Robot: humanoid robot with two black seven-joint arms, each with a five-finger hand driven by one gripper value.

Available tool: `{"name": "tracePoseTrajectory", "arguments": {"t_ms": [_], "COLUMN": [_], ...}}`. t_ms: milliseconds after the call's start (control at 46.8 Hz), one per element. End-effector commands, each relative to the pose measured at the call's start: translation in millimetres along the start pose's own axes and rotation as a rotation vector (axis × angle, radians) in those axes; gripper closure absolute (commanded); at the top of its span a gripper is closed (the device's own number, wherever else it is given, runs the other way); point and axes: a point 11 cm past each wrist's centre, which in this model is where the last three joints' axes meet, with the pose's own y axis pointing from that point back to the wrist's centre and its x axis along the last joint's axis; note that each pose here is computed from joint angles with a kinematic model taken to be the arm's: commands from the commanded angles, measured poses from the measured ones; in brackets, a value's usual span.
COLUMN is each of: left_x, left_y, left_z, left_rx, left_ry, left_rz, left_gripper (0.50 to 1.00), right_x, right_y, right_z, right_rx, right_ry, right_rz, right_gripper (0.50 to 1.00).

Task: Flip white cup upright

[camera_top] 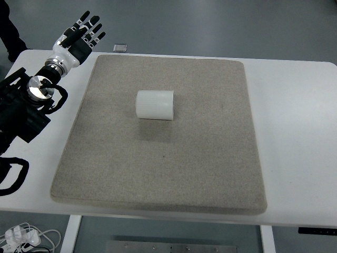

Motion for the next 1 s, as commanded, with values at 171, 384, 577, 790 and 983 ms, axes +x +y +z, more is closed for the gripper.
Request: {"name": "tracePoseTrajectory", "arguments": {"t_ms": [171, 384, 577, 790, 983], "left_x": [-3, -5, -4, -21, -44], "left_y": [-2, -3, -2, -6, -8], "left_z": [4, 12, 12, 12, 16], "left_rx": [-0.010, -0.034, -0.036, 0.011, 0.116], "left_ry": [0.008, 0.025, 0.015, -0.080, -0.378], "left_rz": [-0.005, -0.010, -0.016, -0.090, -0.200], "left_gripper": [0.500, 0.500, 0.500, 0.504, 0.504], "right_x": [0, 0, 0, 0, 0], "right_y": [0, 0, 0, 0, 0], "right_z": [0, 0, 0, 0, 0], "right_rx": [0.000, 0.000, 0.000, 0.000, 0.000], "right_ry": [0.000, 0.000, 0.000, 0.000, 0.000], "right_rz": [0.000, 0.000, 0.000, 0.000, 0.000], "right_gripper": [0.548, 0.548, 0.548, 0.548, 0.548]}}
